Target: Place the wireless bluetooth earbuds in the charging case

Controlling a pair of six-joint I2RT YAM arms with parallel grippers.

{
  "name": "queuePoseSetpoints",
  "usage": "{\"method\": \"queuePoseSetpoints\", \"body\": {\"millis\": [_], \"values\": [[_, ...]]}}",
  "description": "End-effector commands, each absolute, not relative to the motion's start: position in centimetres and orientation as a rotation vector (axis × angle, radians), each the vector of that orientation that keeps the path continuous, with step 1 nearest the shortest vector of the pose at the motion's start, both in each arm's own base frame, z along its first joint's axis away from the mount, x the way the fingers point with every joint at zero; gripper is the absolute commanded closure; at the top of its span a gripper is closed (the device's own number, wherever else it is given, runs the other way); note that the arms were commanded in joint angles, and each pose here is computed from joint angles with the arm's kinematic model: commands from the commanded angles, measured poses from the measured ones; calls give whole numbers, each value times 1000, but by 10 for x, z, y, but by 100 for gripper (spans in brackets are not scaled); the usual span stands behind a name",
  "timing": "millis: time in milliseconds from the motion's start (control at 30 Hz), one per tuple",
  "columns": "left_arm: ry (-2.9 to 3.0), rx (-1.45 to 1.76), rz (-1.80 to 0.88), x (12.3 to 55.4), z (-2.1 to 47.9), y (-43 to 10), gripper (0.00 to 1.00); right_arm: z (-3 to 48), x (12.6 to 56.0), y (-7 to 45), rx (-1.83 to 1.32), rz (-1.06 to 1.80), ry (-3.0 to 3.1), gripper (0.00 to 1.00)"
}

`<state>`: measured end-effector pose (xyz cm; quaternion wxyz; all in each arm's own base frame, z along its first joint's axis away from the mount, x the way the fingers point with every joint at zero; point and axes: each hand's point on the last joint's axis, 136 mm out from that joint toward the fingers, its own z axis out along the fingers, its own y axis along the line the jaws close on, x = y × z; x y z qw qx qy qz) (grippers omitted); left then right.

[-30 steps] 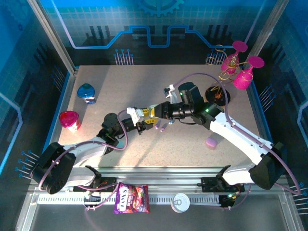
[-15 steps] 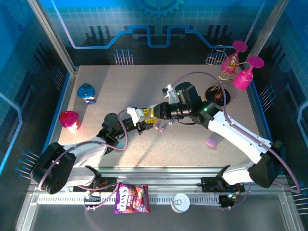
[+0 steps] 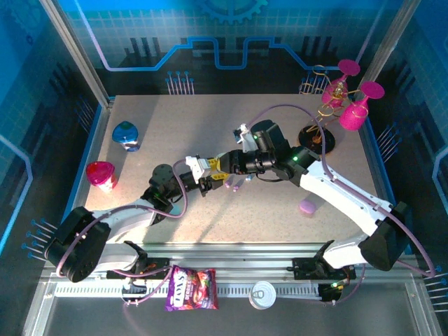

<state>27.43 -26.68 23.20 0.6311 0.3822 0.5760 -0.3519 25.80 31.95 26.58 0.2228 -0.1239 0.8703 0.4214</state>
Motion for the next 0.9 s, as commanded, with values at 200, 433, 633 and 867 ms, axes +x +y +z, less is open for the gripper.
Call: {"method": "queuePoseSetpoints", "body": {"millis": [200, 433, 633, 867], "values": [[1201, 879, -780, 270, 256, -269, 83, 297, 250, 304, -394, 1101, 2314, 52], [1207, 916, -791, 265, 249, -271, 83, 330, 244, 292, -452, 1080, 2175, 36], [1213, 1000, -838, 252, 246, -276, 83, 326, 270, 271, -352, 933, 2185, 17], [1173, 1021, -854, 242, 256, -275, 83, 300, 294, 264, -310, 814, 2319, 16]]}}
